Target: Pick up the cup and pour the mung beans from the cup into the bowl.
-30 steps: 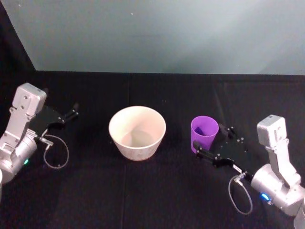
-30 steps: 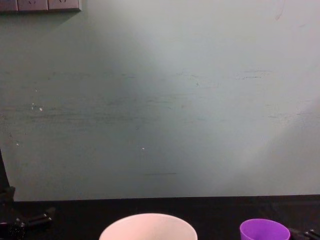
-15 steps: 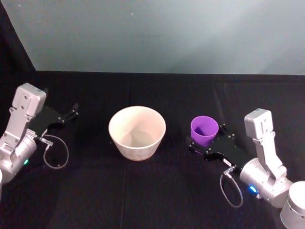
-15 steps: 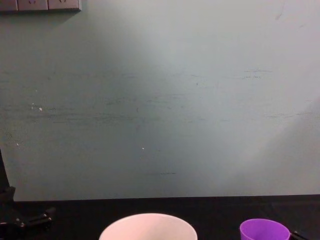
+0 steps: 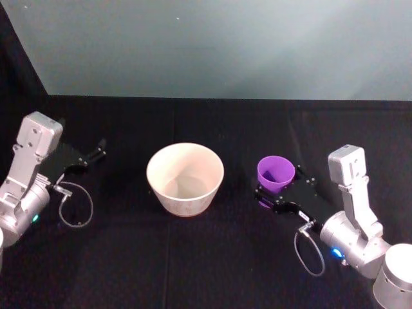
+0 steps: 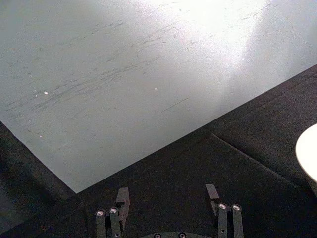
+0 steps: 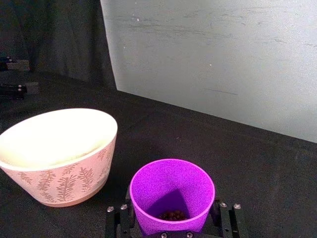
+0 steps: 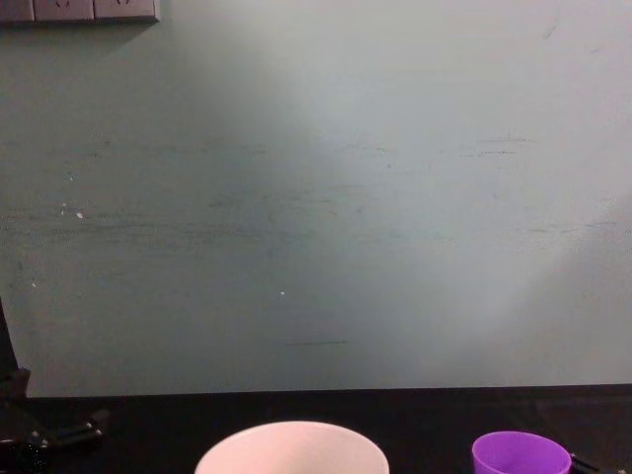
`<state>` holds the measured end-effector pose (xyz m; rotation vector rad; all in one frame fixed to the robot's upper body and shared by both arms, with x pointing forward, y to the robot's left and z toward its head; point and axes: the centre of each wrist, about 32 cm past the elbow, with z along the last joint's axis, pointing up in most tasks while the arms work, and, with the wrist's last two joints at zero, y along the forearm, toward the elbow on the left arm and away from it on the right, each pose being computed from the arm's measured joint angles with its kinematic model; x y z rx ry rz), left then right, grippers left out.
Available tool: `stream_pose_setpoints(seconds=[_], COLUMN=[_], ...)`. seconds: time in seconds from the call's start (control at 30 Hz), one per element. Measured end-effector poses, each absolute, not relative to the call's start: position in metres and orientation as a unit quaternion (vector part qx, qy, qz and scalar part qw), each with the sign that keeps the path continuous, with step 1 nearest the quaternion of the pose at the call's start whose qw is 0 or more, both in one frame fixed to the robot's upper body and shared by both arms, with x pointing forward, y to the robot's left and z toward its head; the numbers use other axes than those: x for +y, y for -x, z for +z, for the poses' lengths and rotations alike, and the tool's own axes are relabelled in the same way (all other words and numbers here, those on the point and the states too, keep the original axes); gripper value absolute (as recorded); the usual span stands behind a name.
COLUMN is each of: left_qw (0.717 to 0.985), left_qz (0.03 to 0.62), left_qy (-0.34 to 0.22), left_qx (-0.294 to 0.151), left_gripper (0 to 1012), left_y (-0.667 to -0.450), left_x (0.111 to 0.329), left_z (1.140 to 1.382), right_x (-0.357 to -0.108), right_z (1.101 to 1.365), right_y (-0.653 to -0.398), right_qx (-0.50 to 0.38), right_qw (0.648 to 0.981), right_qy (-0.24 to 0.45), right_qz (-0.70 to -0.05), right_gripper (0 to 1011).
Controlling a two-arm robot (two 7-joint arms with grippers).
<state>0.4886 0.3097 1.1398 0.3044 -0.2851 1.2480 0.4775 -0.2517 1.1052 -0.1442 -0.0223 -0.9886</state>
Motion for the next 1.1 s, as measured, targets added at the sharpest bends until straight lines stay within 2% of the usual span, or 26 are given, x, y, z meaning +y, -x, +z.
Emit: stream_pose_setpoints(seconds=[0.17,0.3,0.5,0.8,1.1], left_qw=[0.791,0.791,0.791,0.791,0.791], left_qz=[0.58,0.58,0.58,0.58,0.58], left_qy=[-0.141,-0.141,-0.141,-0.141,-0.141], left_qx=[-0.132,-0.132,-0.132,-0.132,-0.132], left_gripper=[1000,1000,1000,1000,1000], left_y=[-0.489,-0.489,-0.489,-0.489,-0.489], left_x=[0.31,0.31,0.31,0.31,0.31], left_z=[1.14,1.14,1.14,1.14,1.14], right_x=[-0.251,-0.251,-0.25,-0.244,-0.239], right_z=[1.105,1.11,1.125,1.164,1.169], right_y=[-0.477,-0.477,-0.475,-0.481,-0.487], right_qx=[-0.012,-0.014,-0.019,-0.041,-0.045], right_qw=[0.877,0.877,0.877,0.878,0.878], right_qy=[0.07,0.068,0.062,0.049,0.043], right_qz=[-0.475,-0.475,-0.475,-0.475,-0.475], right_gripper=[772,737,731,731,731])
